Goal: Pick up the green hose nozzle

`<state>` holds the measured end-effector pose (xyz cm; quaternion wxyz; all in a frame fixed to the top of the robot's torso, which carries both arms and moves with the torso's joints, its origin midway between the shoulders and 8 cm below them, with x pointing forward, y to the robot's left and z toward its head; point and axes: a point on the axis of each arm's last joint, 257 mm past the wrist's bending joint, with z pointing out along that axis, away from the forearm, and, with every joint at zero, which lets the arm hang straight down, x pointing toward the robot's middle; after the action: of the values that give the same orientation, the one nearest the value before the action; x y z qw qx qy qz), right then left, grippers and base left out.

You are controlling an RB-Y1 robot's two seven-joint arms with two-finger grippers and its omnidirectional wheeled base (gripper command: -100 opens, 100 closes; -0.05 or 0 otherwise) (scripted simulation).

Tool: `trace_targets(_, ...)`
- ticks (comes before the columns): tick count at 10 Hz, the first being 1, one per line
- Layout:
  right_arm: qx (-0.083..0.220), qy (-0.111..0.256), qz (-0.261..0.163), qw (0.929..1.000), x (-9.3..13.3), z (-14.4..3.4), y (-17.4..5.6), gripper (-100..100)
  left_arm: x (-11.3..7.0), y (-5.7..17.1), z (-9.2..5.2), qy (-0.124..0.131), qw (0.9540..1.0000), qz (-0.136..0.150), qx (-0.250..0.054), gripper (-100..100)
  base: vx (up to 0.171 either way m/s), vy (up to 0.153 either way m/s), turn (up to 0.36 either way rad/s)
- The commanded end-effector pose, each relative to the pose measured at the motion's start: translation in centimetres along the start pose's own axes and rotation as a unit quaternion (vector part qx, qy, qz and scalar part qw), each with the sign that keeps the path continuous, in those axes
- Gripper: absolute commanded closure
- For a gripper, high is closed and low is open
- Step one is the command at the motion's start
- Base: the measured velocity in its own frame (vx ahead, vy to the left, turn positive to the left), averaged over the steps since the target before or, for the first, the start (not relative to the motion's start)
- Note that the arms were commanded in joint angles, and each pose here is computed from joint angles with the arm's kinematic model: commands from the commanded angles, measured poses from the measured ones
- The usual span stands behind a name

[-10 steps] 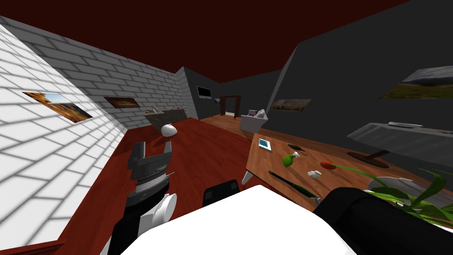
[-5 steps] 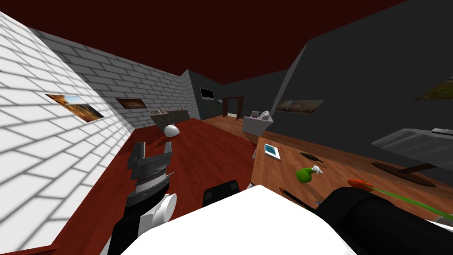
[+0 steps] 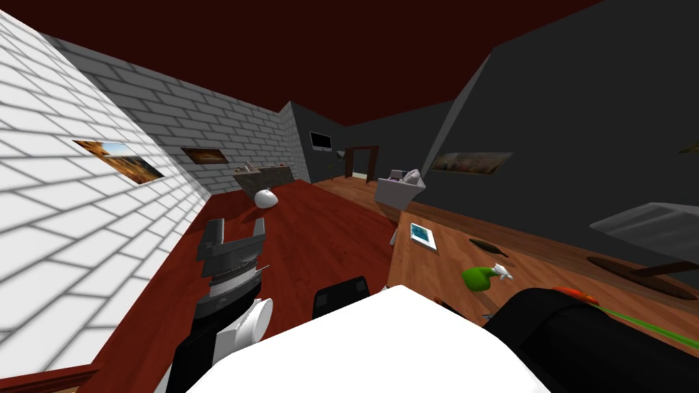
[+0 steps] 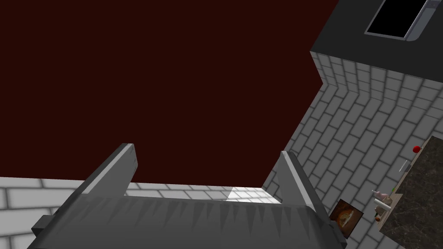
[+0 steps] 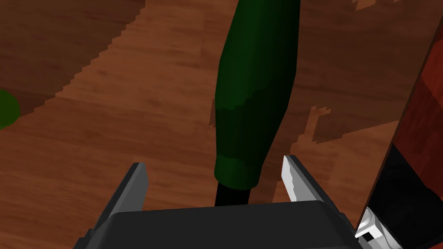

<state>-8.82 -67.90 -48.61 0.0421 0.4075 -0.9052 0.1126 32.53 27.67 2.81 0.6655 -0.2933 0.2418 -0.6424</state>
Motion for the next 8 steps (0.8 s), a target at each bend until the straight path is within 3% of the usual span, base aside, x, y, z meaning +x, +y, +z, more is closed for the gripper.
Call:
trace_targets(1,0.000,0.001,0.001,1.0000,-0.03,0.40,0.28,-100,0.00,0.00,0.00,0.000,1.0000,0.000,0.000,0,-0.020,-0.055,0.014)
trace_targets(2,0.001,0.001,0.002,1.0000,-0.04,0.26,0.18,-100,0.00,0.00,0.00,0.000,1.0000,0.000,0.000,0,-0.008,-0.019,0.001)
trace_targets(3,0.001,0.001,0.001,1.0000,-0.03,0.28,0.21,100,0.00,0.00,0.00,0.000,1.0000,0.000,0.000,0,-0.003,-0.002,-0.014)
trace_targets(7,0.001,0.001,0.003,1.0000,-0.06,0.30,0.26,100,0.00,0.00,0.00,0.000,1.0000,0.000,0.000,0,0.000,0.000,0.000)
trace_targets(8,0.000,0.000,0.003,1.0000,-0.07,0.30,0.27,0,0.00,0.00,0.00,0.000,1.0000,0.000,0.000,0,0.000,0.000,0.000)
